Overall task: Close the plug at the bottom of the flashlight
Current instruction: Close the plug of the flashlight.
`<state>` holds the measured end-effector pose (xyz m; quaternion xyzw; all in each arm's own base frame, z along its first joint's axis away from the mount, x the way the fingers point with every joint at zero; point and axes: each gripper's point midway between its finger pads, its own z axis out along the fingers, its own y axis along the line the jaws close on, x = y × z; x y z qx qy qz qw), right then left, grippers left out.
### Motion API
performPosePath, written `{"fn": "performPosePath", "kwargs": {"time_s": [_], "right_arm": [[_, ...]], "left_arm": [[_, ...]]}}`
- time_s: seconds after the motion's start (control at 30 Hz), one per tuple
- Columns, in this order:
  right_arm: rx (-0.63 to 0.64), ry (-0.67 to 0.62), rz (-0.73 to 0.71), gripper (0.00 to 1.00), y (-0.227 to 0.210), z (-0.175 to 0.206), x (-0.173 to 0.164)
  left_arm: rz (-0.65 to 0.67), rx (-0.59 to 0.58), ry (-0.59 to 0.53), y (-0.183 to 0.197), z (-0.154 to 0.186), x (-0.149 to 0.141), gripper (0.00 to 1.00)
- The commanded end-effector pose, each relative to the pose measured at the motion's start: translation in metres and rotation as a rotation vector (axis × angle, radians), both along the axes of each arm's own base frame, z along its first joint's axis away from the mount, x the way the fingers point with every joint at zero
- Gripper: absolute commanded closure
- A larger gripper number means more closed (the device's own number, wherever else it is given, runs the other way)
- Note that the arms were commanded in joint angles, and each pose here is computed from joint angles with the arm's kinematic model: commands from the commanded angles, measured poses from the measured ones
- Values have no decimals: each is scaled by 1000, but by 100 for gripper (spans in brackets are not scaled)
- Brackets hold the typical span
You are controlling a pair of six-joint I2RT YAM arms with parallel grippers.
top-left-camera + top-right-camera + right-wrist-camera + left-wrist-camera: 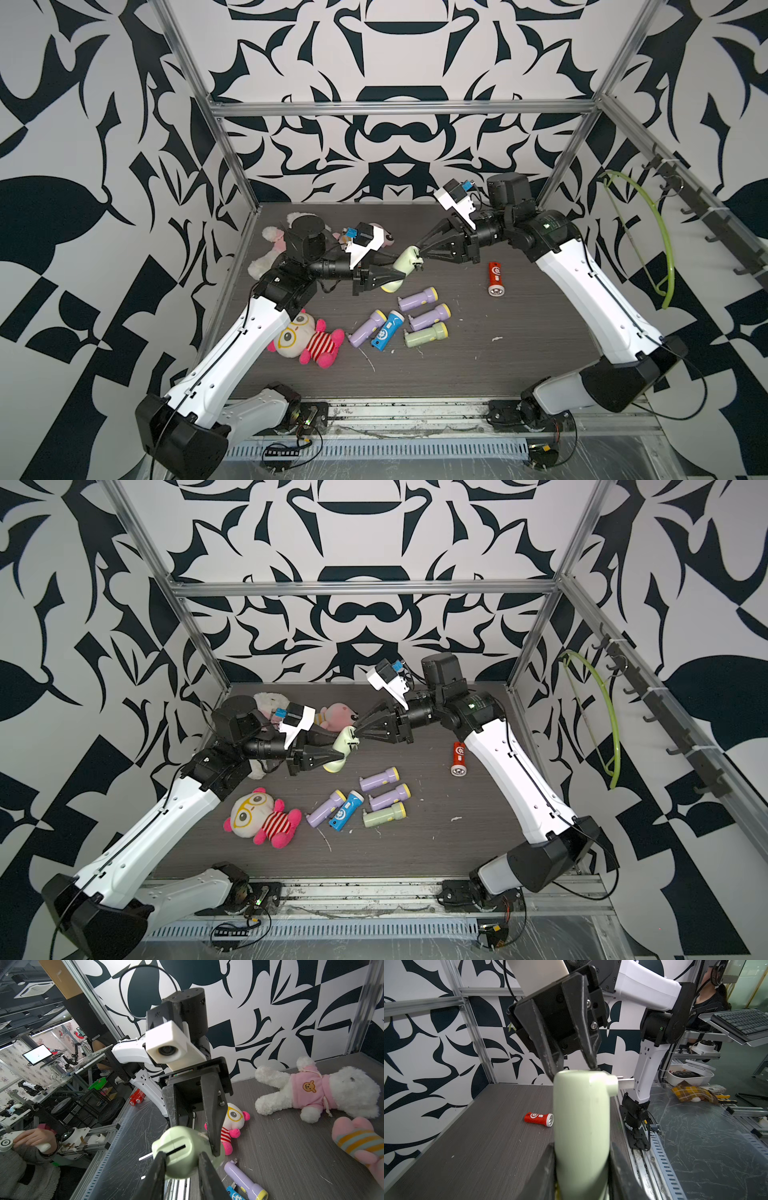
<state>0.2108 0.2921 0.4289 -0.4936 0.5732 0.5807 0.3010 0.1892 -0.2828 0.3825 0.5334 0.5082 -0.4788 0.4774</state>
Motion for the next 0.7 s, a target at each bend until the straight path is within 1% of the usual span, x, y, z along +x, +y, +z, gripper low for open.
{"fn": "performPosePath", "kwargs": {"time_s": [0.0, 0.13, 0.2, 0.33, 0.53, 0.67], "right_arm": [[18, -20, 26, 71, 2, 9, -5], [24, -16, 39, 61, 1, 12, -8], [25, -20, 40, 58, 1, 12, -9], [25, -19, 44, 55, 1, 12, -11], [23, -10, 54, 55, 3, 11, -11], [28, -16, 63, 53, 3, 13, -14]], "left_arm": [[-22, -34, -48, 0, 19, -5, 100], [-23, -33, -49, 0, 19, -5, 100], [-23, -33, -48, 0, 19, -4, 100], [-26, -31, -44, -1, 18, -4, 100], [-32, -31, -40, -1, 18, -4, 100], [-31, -30, -40, -1, 17, -4, 100]]}}
